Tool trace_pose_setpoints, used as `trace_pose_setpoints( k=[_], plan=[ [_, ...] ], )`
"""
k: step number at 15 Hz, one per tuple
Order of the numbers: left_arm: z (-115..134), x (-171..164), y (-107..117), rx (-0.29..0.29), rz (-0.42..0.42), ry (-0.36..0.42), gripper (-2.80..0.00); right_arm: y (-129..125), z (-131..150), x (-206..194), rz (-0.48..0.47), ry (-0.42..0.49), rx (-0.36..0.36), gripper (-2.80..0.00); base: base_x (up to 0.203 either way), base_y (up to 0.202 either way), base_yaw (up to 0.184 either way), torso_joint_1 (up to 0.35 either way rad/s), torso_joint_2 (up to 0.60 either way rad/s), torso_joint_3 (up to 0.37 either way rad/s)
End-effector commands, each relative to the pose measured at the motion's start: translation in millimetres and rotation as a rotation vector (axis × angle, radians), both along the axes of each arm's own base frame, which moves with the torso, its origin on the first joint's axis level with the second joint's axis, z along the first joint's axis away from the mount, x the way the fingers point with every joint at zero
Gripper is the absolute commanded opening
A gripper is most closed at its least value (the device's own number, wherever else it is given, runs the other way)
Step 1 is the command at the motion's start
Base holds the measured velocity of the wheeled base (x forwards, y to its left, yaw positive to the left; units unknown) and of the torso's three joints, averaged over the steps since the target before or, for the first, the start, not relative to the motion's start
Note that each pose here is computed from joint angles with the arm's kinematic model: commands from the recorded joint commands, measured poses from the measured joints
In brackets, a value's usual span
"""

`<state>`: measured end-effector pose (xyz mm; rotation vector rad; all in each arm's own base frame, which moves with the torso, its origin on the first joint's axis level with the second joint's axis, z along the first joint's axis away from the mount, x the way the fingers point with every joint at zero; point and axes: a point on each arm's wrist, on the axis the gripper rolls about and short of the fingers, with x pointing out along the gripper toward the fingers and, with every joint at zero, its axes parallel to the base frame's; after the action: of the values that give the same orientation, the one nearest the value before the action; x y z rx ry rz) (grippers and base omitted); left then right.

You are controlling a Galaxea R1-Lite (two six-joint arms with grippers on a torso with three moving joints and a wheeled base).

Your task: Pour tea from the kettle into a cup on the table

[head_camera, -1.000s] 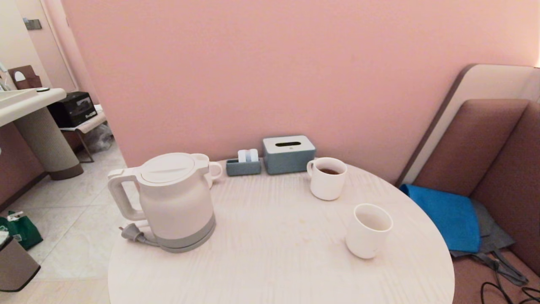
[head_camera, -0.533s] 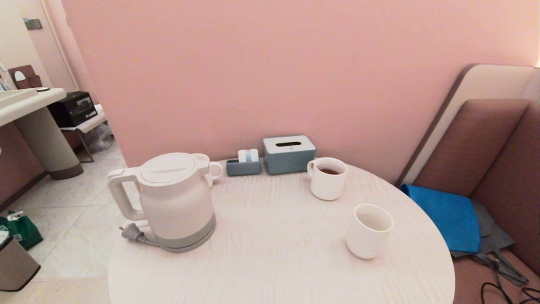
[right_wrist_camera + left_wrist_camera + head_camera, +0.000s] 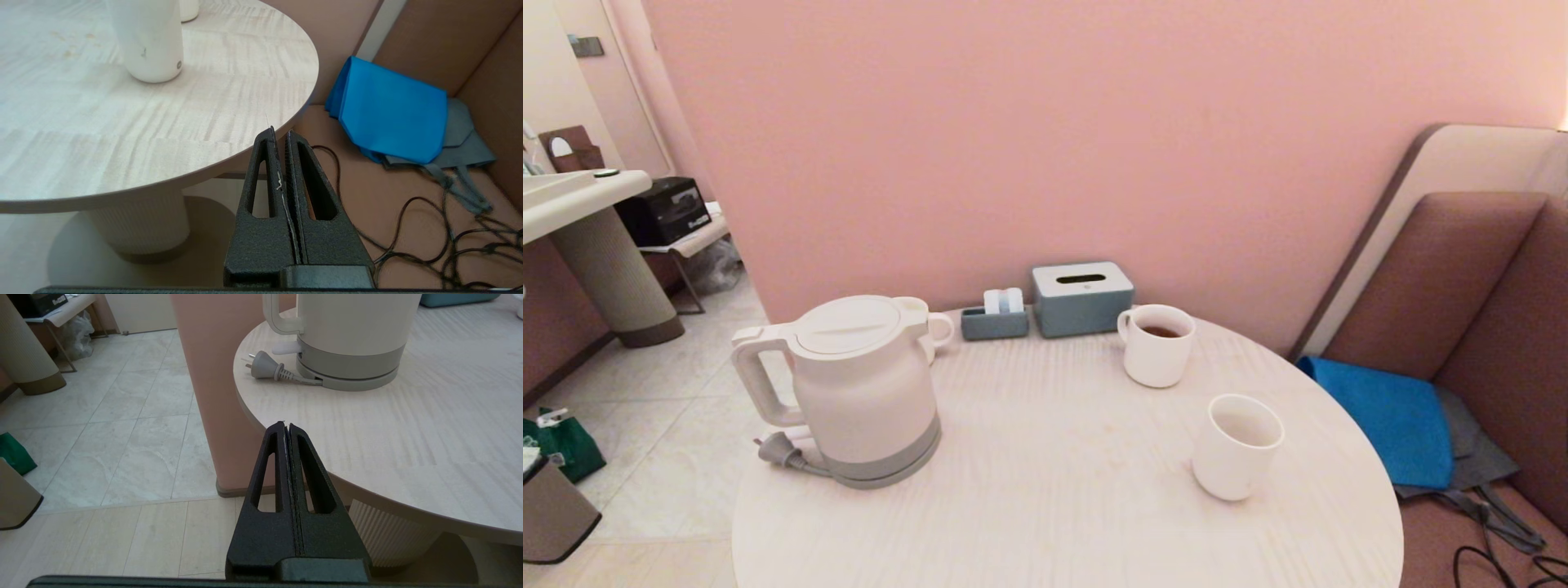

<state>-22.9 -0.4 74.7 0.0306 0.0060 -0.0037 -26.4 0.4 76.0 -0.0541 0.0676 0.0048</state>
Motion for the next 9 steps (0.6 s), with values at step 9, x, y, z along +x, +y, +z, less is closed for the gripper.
trace_pose_setpoints(
  k=[9],
  plan=[
    [0.0, 0.1, 0.0, -0.002, 0.001, 0.002, -2.80, 0.0, 0.2, 0.0, -0.004, -0.001, 0.031, -2.80, 0.000, 0.000, 0.000, 0.132, -0.32, -0.187]
  ],
)
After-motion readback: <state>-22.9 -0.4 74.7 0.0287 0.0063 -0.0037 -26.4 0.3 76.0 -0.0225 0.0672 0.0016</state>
